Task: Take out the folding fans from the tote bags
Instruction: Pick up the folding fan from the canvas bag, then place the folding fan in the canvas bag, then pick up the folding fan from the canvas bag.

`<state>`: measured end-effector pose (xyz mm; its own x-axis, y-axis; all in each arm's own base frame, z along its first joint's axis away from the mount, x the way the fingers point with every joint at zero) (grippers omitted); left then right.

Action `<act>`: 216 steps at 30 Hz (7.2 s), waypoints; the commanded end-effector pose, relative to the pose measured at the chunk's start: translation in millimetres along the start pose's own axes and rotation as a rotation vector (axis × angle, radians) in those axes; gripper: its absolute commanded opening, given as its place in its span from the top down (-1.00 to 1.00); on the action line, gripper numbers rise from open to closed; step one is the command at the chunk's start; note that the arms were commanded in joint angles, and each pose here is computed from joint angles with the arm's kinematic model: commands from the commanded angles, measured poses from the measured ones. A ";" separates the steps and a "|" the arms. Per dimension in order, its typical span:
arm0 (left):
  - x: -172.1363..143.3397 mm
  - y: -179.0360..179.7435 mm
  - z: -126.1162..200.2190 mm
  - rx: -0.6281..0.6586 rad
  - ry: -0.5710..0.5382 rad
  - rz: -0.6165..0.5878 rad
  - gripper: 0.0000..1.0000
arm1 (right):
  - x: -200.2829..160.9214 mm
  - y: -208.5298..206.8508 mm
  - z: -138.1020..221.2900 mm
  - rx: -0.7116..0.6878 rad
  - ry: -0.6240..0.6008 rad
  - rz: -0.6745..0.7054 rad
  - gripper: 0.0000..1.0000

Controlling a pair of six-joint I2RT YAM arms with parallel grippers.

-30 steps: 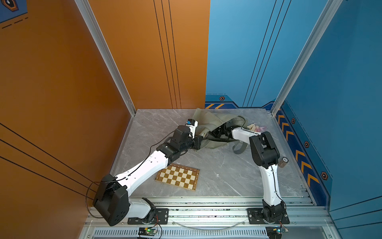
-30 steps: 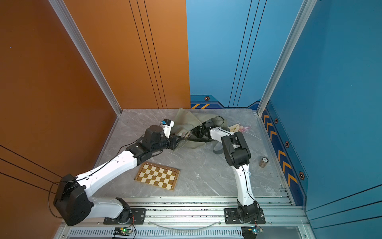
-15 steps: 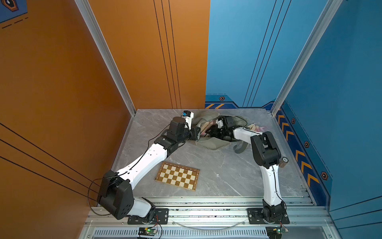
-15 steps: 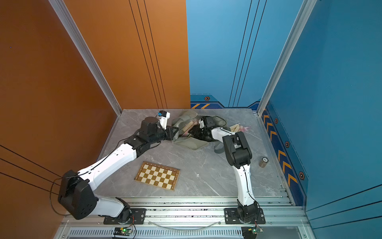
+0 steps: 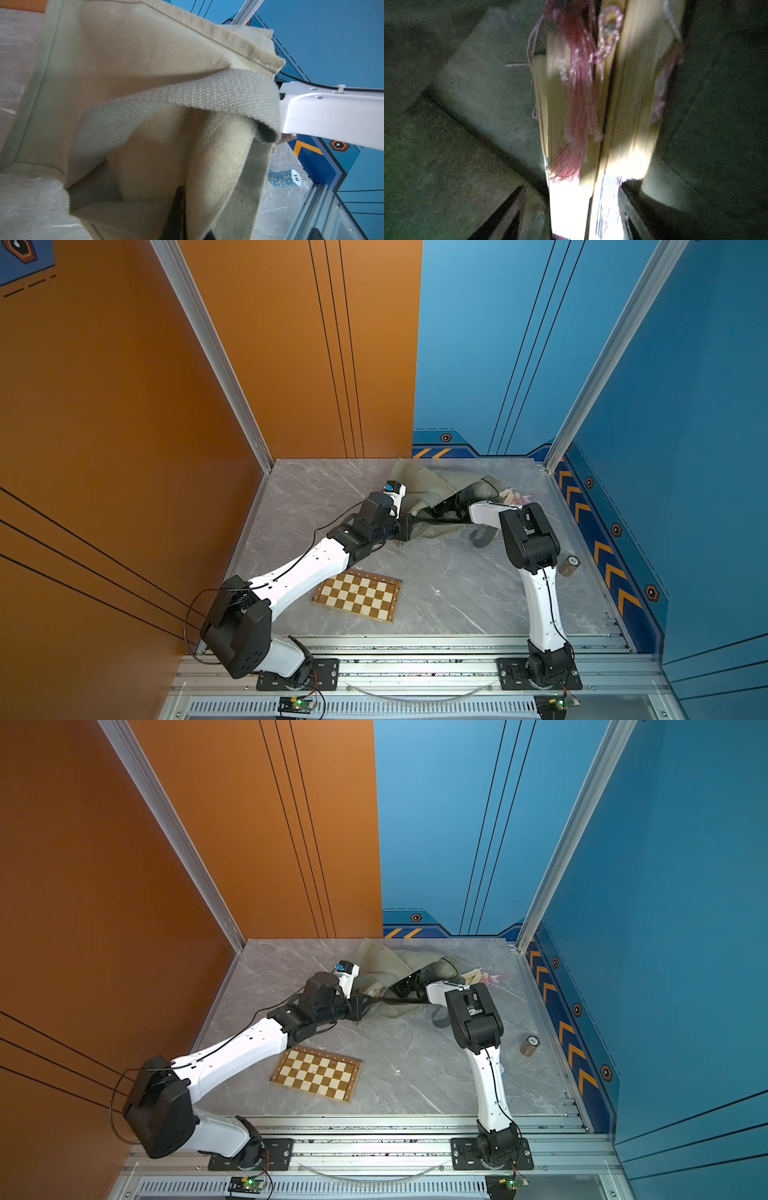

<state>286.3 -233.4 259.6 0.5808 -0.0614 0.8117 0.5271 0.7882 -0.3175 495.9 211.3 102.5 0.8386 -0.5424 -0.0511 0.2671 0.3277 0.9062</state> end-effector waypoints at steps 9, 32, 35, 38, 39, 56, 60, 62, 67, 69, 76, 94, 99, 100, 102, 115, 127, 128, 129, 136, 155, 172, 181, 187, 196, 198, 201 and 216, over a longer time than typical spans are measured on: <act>-20.8 6.3 8.1 0.038 0.097 0.037 1.00 | 25.3 -36.3 -9.2 -0.299 -0.132 -0.124 -0.48; -50.2 -11.2 -2.6 0.037 0.156 0.025 1.00 | 28.0 -53.1 -6.5 -0.119 -0.083 -0.065 0.71; -52.1 -13.0 -1.9 0.039 0.138 0.029 1.00 | 27.6 -56.5 -10.0 -0.085 -0.075 -0.086 0.76; -50.8 -11.3 1.6 0.057 0.115 0.029 1.00 | 27.5 -52.9 -10.7 -0.054 -0.058 -0.073 0.78; -49.8 -10.1 2.7 0.058 0.106 0.033 1.00 | 27.0 -53.1 -10.6 -0.053 -0.054 -0.073 0.79; -20.7 10.9 -1.9 0.113 0.013 0.076 1.00 | -11.8 -37.3 20.2 0.029 0.166 0.090 0.80; -12.7 12.9 -11.2 0.100 0.012 0.077 1.00 | -25.0 -27.2 32.9 0.025 0.238 0.179 0.80; -3.3 10.9 -17.1 0.080 0.005 0.071 1.00 | -30.9 -17.4 40.6 0.032 0.264 0.226 0.79; 9.7 12.7 -37.4 0.052 0.001 0.085 1.00 | -44.3 5.8 55.3 0.006 0.293 0.307 0.79; 17.8 16.6 -46.3 0.016 -0.016 0.101 1.00 | -55.4 13.6 61.8 -0.054 0.319 0.384 0.79; 53.4 41.7 -60.1 -0.046 -0.064 0.141 1.00 | -92.4 43.6 89.5 -0.161 0.345 0.625 0.81; 87.9 54.8 -44.0 -0.054 -0.097 0.073 1.00 | -99.5 133.5 192.4 -0.115 0.066 0.984 0.90; 88.1 57.6 -43.7 -0.067 -0.110 0.081 1.00 | -90.9 160.7 221.8 -0.075 -0.048 1.010 0.92; 88.7 58.1 -43.5 -0.069 -0.115 0.083 1.00 | -88.2 169.4 232.1 -0.047 -0.084 1.009 0.92; 90.9 61.4 -42.7 -0.066 -0.127 0.091 1.00 | -80.4 182.8 250.5 -0.004 -0.151 0.989 0.92; 117.3 81.2 -26.6 -0.054 -0.165 0.078 1.00 | -21.2 228.2 339.0 0.299 -0.374 0.781 0.94; 118.1 75.5 -29.9 -0.082 -0.152 0.037 1.00 | -30.5 243.3 333.5 0.340 -0.311 0.800 0.96; 118.4 73.4 -30.5 -0.086 -0.150 0.030 1.00 | -34.2 242.8 328.7 0.327 -0.299 0.809 0.96; 117.7 71.5 -31.7 -0.087 -0.142 0.024 1.00 | -37.3 242.0 323.5 0.316 -0.282 0.814 0.96; 118.0 59.8 -39.1 -0.127 -0.132 0.010 1.00 | -56.4 237.9 287.4 0.303 -0.154 0.811 0.95; 115.3 49.0 -35.9 -0.135 -0.113 -0.027 1.00 | -34.6 198.1 207.3 0.185 0.100 0.467 0.79; 117.1 49.4 -34.4 -0.126 -0.110 -0.026 1.00 | -16.9 159.3 196.5 0.103 0.151 0.295 0.67; 117.5 49.8 -35.3 -0.123 -0.109 -0.026 1.00 | -13.7 132.4 187.7 0.006 0.158 0.258 0.48; 116.4 48.6 -36.0 -0.122 -0.111 -0.025 1.00 | -16.6 125.2 182.9 -0.018 0.170 0.277 0.48; 116.3 48.0 -34.7 -0.116 -0.109 -0.029 1.00 | -21.0 140.2 187.7 0.063 0.200 0.321 0.24; 115.8 48.0 -35.0 -0.114 -0.108 -0.028 1.00 | -19.9 144.2 188.6 0.081 0.199 0.319 0.23; 114.1 47.5 -35.8 -0.115 -0.104 -0.027 1.00 | -14.9 149.0 189.2 0.116 0.182 0.303 0.09; 111.5 50.1 -36.3 -0.108 -0.105 -0.019 1.00 | 16.2 148.1 209.5 0.225 0.046 0.207 0.00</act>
<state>402.2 -221.8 303.4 0.5515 -0.0043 0.8342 0.5772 0.7239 -0.3779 449.5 93.8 312.3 0.9028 -0.4183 0.0993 0.0173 0.2663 0.9637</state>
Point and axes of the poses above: each gripper's point midway between its finger pads, its own z axis back along the fingers, its own y axis along the line the jaws close on, x = y × z, the point moved 9 cm from there along z, back along the fingers, and after that the axes turned 9 degrees about -z, right-handed, at the moved point
